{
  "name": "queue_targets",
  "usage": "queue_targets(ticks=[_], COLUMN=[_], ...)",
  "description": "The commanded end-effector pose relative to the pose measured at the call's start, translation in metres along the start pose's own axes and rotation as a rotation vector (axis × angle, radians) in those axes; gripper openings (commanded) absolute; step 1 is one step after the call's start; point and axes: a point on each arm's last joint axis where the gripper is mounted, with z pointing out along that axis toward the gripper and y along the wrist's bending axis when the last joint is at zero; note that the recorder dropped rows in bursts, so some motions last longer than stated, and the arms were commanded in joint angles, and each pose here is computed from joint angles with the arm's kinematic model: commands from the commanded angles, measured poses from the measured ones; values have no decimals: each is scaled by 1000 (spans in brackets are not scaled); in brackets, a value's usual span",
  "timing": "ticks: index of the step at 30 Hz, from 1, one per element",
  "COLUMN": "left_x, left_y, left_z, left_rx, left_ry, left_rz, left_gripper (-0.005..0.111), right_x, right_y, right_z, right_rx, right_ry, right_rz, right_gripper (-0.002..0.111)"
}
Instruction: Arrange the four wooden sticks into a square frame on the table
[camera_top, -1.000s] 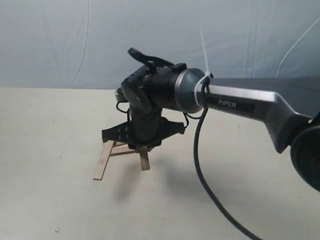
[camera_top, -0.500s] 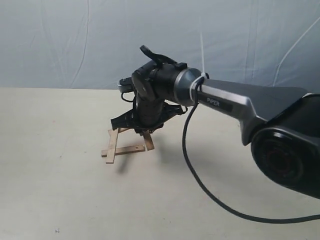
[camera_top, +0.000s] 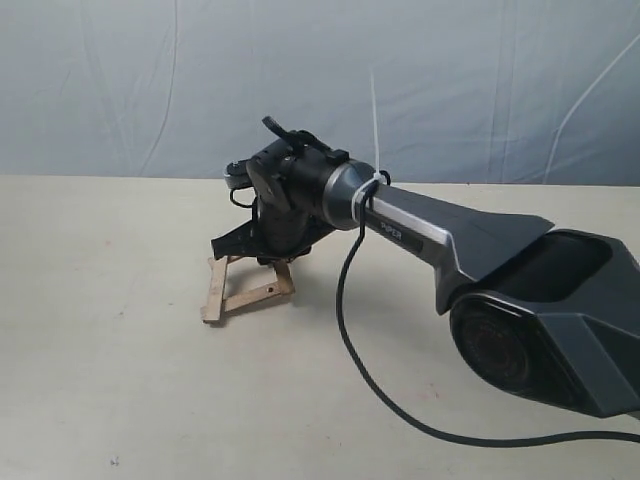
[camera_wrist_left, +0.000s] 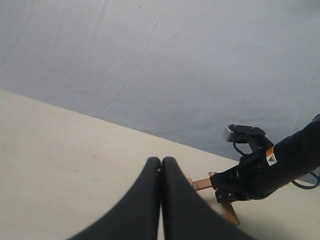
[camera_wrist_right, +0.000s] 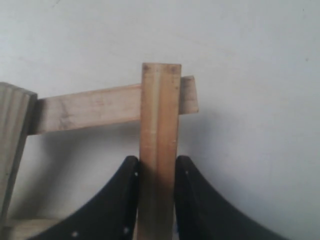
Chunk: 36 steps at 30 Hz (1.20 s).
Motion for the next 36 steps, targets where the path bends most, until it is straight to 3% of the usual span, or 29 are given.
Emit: queue_targets(ticks=[1, 10, 19, 27, 32, 34, 36], left_x=[0, 0, 0, 2, 8, 14, 12], left_y=[0, 0, 0, -1, -12, -21, -31], left_z=[0, 0, 0, 1, 19, 32, 62], left_rx=[-1, -2, -2, 10, 121, 197, 200], left_ry=[-11, -8, -8, 14, 87, 168, 277], left_rz=[-15, -12, -12, -22, 26, 87, 123], left_gripper=[0, 0, 0, 0, 0, 0, 0], right_x=[-5, 3, 2, 2, 2, 2, 2], right_y=[-1, 2, -69, -71, -71, -71, -71], right_z=[-2, 10, -3, -2, -2, -2, -2], right_rx=[-14, -35, -18, -24, -25, -25, -31], right_ry=[-26, 18, 274, 272, 272, 272, 273], right_rz=[5, 40, 118, 45, 38, 34, 31], right_gripper=[-1, -1, -1, -1, -1, -1, -1])
